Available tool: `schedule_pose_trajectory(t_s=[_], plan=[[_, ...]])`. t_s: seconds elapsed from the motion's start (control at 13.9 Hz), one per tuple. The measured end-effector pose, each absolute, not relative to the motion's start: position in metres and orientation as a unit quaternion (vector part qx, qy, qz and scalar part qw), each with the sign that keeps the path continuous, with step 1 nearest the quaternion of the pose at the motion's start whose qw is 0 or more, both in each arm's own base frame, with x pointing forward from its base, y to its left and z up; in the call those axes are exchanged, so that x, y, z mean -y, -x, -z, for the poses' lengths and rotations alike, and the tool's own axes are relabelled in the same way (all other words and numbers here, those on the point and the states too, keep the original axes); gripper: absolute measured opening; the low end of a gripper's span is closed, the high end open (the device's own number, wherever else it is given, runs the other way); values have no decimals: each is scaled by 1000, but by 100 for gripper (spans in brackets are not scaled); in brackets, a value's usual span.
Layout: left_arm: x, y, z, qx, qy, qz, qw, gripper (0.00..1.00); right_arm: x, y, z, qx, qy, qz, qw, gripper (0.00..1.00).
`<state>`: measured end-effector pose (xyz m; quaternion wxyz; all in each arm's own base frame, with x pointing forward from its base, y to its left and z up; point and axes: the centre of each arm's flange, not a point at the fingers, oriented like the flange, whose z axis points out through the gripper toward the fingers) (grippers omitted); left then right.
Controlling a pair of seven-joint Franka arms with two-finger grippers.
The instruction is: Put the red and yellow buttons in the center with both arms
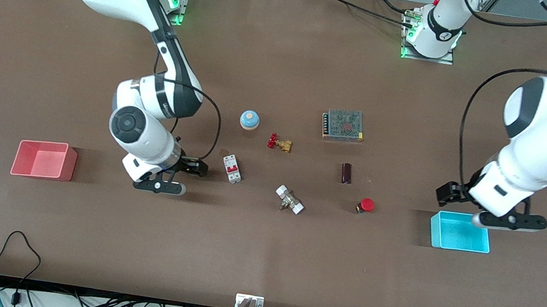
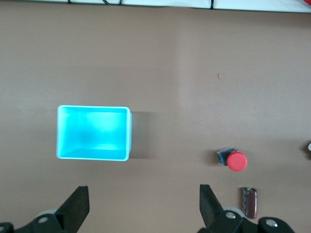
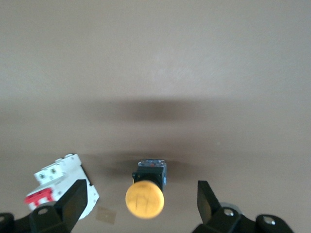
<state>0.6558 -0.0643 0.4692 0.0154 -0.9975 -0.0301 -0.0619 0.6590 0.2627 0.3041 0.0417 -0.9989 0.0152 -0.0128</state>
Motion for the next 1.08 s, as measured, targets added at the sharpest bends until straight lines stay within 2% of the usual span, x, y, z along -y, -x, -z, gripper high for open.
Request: schedule_pose_trajectory(t_s=[0.22,0.43,0.86,1.08], plan=[[55,-641,-503,16,998,61,24,100,-227,-662,-382,-37,998,29,39,100],[53,-625,-531,1,998,56,31,100,-177,-657,-440,-66,997,23,28,100],[30,-594,-587,-27,998,64,9,100,-126,-657,-501,-97,995,26,22,100],[24,-585,-600,-27,997,70,11,100,-51,-648,-536,-81,996,15,32,100]])
